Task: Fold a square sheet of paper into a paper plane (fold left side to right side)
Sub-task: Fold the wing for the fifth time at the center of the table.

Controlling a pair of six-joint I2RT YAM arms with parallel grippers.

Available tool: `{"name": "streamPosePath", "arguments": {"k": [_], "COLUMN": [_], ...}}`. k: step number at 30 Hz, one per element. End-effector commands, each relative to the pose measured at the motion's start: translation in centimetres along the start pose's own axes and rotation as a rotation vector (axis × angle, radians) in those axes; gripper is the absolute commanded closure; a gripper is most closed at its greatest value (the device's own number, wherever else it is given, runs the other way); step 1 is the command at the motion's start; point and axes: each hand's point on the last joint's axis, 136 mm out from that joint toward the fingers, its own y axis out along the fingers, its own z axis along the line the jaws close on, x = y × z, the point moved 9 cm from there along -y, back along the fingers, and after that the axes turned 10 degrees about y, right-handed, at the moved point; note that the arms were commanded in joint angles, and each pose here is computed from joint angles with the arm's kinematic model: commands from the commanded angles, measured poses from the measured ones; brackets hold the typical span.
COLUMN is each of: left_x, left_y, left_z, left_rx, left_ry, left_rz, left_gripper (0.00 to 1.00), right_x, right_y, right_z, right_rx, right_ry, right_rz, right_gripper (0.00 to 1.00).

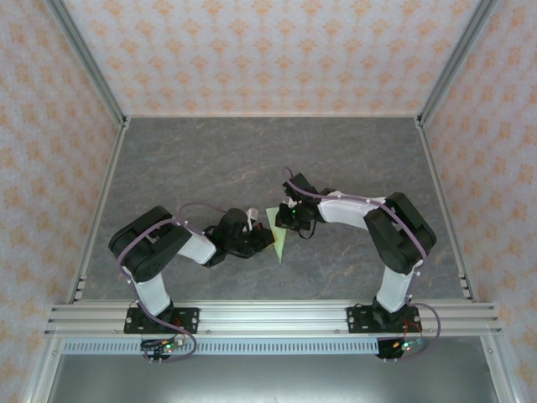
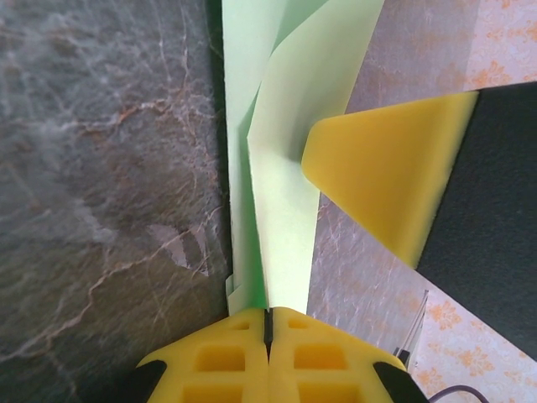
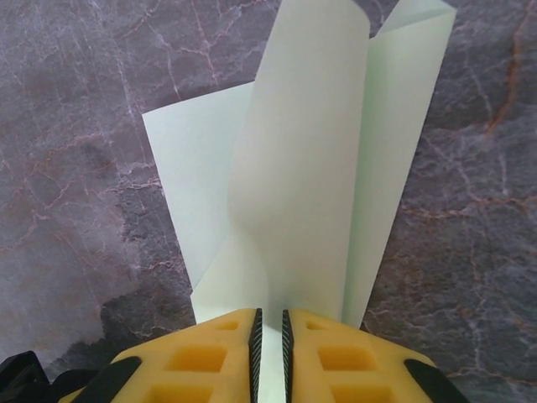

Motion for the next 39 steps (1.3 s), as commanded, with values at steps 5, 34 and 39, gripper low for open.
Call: {"name": "streamPosePath", "arguments": {"k": [5, 34, 39], "left_x": [-0.9, -0.8, -1.1], "left_y": [1.2, -3.5, -2.3], "left_z": [2.6, -5.0, -5.7], "left_rx": [0.136, -0.018, -0.034], "left_ry": [-0.022, 0.175, 0.184], "left_rz": [0.015, 0.006, 0.043], "left_gripper": [1.00, 0.88, 0.91], "right_x": [-1.3, -2.2, -2.1], "right_y": [1.3, 2.3, 2.3], "right_z": [-3.1, -4.8, -4.6], "right_rx": [-0.143, -0.217, -0.214], "right_ry": [0.046, 0.045, 0.043], "right_rz": [0.029, 0.077, 0.078], "right_gripper": [0.87, 0.90, 0.90]}}
